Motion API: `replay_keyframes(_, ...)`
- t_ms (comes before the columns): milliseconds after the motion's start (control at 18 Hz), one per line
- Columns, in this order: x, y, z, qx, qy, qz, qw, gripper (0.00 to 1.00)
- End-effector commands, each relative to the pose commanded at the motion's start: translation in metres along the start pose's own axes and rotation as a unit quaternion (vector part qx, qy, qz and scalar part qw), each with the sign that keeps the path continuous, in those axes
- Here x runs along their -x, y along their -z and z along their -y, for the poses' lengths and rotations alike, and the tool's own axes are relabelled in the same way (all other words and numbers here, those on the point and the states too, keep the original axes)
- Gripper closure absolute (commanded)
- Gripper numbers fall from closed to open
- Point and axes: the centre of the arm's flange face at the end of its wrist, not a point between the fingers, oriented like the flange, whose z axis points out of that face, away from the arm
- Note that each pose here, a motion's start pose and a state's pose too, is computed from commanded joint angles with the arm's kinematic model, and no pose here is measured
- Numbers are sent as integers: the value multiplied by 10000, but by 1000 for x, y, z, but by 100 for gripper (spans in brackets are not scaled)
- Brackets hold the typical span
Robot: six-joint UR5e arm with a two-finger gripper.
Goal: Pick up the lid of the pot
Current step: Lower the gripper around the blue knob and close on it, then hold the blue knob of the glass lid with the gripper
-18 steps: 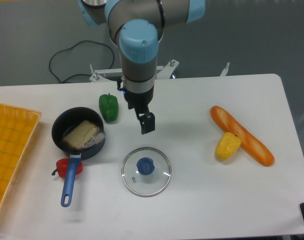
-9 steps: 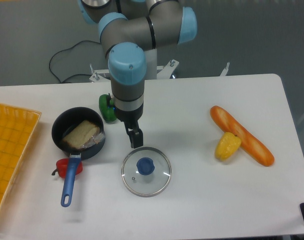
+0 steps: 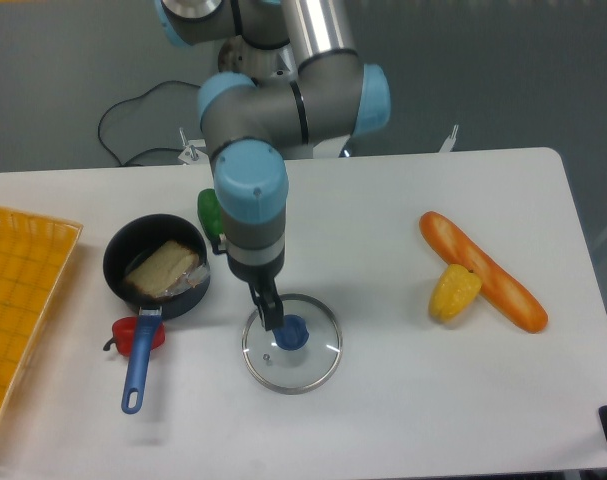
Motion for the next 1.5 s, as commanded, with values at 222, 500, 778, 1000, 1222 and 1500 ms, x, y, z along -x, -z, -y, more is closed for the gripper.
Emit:
replay_keyframes(222,8,-17,-7,30,49,-56,10000,0)
replay_keyframes(500,19,-39,-16,395,-174,-121,9990,0)
replay_keyframes(778,34,-47,-33,381,-122,-17,9992,0)
replay_keyframes(1000,38,-62,-33,386,-107,38,9992,0)
replay_keyframes(1222,39,-69,-34,381,-114,-1,9992,0)
replay_keyframes(1500,37,-72,-34,382,-121,-31,9992,0)
